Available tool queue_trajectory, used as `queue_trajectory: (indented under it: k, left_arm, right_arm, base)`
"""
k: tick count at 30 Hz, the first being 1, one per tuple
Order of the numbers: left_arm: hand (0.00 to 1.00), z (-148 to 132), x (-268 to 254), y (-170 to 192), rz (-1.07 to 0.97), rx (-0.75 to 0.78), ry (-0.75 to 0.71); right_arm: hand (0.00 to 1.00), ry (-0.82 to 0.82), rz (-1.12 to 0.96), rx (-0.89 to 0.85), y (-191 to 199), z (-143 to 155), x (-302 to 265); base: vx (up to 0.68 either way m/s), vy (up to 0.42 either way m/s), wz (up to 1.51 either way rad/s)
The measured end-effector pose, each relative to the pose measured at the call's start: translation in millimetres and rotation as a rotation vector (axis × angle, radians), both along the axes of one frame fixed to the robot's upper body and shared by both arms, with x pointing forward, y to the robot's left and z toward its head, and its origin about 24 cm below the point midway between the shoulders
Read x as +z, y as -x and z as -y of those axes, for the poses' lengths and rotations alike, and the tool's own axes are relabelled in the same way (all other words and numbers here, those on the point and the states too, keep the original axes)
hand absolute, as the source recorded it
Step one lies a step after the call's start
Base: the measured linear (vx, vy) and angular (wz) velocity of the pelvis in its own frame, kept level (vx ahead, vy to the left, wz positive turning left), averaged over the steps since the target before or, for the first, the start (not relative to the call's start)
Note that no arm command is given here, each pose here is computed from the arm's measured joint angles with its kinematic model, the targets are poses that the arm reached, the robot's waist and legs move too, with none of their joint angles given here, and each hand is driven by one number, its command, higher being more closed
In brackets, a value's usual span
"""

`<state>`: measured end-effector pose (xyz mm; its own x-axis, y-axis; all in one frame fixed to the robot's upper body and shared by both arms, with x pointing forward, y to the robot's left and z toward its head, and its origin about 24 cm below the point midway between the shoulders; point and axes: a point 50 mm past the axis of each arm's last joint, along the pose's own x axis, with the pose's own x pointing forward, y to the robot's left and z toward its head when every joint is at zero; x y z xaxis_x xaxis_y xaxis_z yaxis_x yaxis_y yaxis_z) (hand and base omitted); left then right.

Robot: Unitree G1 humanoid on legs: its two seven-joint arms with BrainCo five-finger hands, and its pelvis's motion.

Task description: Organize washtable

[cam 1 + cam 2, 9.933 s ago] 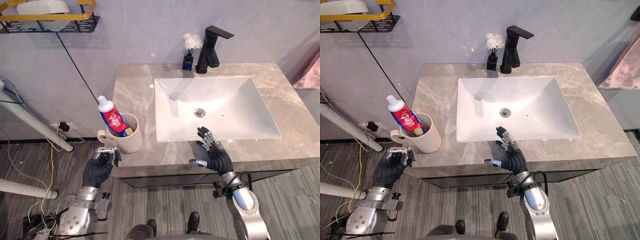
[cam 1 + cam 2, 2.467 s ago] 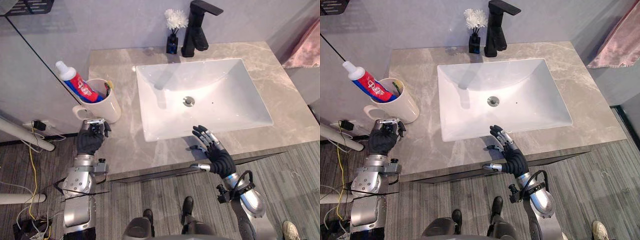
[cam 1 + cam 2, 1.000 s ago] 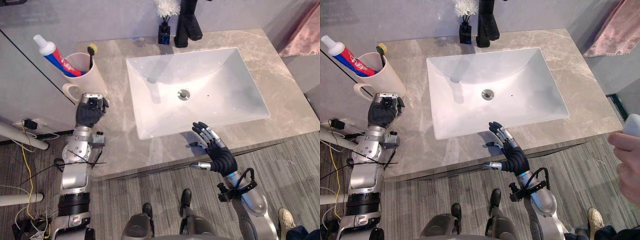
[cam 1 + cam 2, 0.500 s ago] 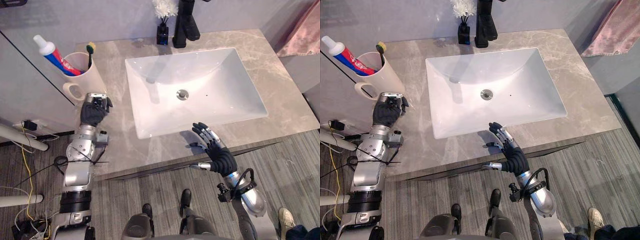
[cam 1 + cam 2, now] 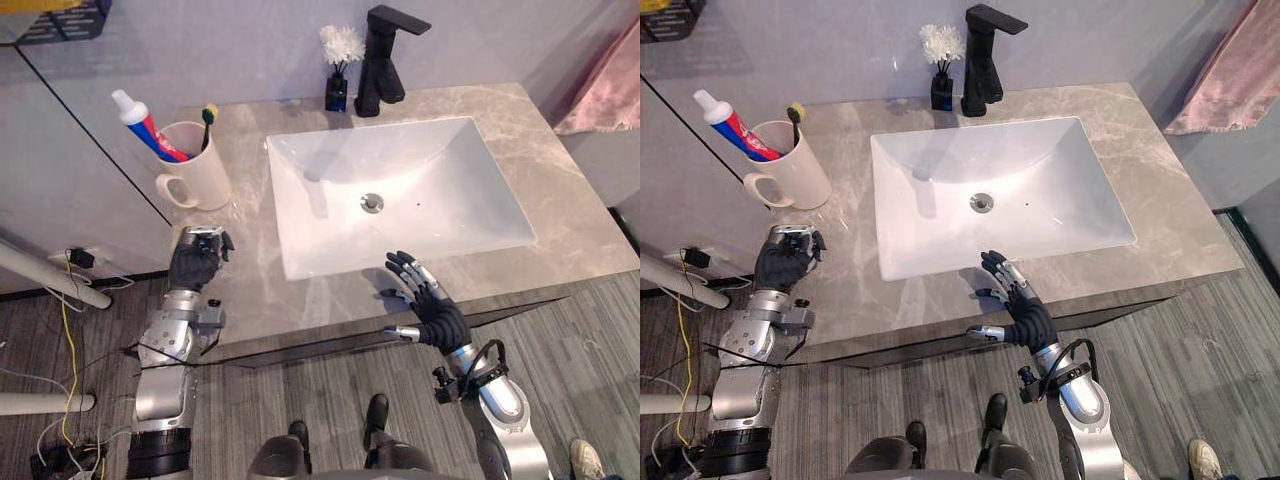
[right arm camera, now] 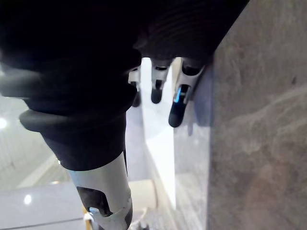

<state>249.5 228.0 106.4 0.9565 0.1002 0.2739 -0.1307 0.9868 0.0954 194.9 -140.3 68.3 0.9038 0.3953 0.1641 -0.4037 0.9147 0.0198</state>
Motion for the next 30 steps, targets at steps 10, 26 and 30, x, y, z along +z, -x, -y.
queue_trajectory:
  k: [10,26,30]
  left_arm:
    - [1.00,-22.1,4.8,10.3,0.036,0.209,0.013]
    - [1.00,-40.0,4.9,-1.6,0.027,0.365,0.057]
    - [1.00,-43.7,13.9,-11.2,0.044,0.372,0.043]
  right_arm:
    - [0.00,0.024,-0.071,0.026,0.4,-6.7,-12.4]
    - [0.00,0.030,-0.123,0.015,6.0,-6.4,-22.5]
    - [0.00,0.028,-0.116,0.014,6.6,-6.6,-21.0]
  base:
    - [-0.01,-0.002,0.01]
    - [0.00,0.006,-0.06]
    - [0.00,0.013,-0.05]
